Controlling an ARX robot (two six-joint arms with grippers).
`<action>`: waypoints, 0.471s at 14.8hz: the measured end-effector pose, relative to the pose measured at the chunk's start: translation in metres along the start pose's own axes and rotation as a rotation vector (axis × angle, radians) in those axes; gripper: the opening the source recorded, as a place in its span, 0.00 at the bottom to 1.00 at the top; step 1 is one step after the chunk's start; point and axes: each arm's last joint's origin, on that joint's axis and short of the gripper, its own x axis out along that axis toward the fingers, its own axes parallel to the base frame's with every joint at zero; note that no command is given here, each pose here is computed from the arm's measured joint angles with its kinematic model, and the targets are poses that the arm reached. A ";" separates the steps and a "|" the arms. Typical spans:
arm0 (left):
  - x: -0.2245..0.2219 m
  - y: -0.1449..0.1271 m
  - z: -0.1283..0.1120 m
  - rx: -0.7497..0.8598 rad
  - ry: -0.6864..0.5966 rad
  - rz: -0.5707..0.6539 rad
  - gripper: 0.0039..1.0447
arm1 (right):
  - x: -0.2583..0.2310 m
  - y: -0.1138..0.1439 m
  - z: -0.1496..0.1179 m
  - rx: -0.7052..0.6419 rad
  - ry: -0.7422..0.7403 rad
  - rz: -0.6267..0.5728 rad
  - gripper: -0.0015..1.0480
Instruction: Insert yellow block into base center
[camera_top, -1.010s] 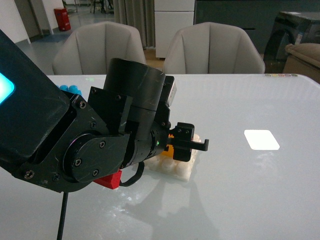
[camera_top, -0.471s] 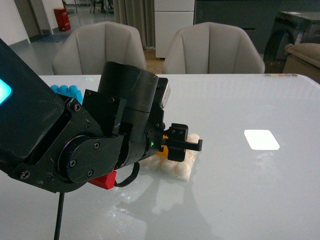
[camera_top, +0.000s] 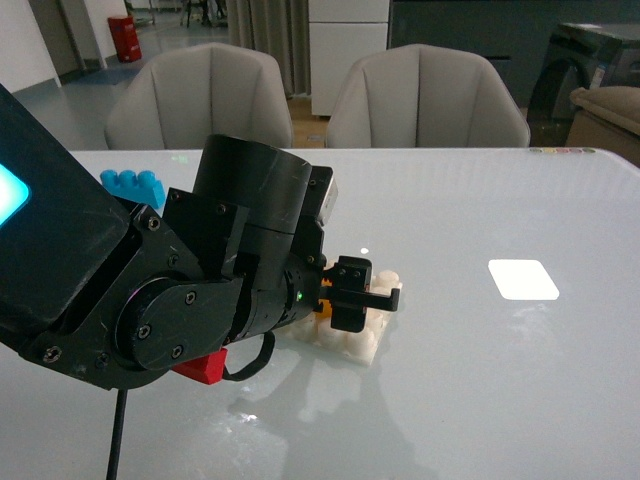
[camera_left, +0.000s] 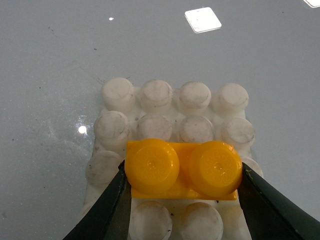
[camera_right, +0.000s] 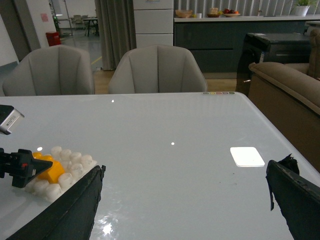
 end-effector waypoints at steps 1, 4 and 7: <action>0.001 0.000 -0.001 -0.002 0.007 -0.006 0.66 | 0.000 0.000 0.000 0.000 0.000 0.000 0.94; 0.001 -0.002 -0.003 0.000 0.016 -0.017 0.95 | 0.000 0.000 0.000 0.000 0.000 0.000 0.94; 0.000 -0.002 0.000 -0.016 0.003 -0.025 0.94 | 0.000 0.000 0.000 0.000 0.000 0.000 0.94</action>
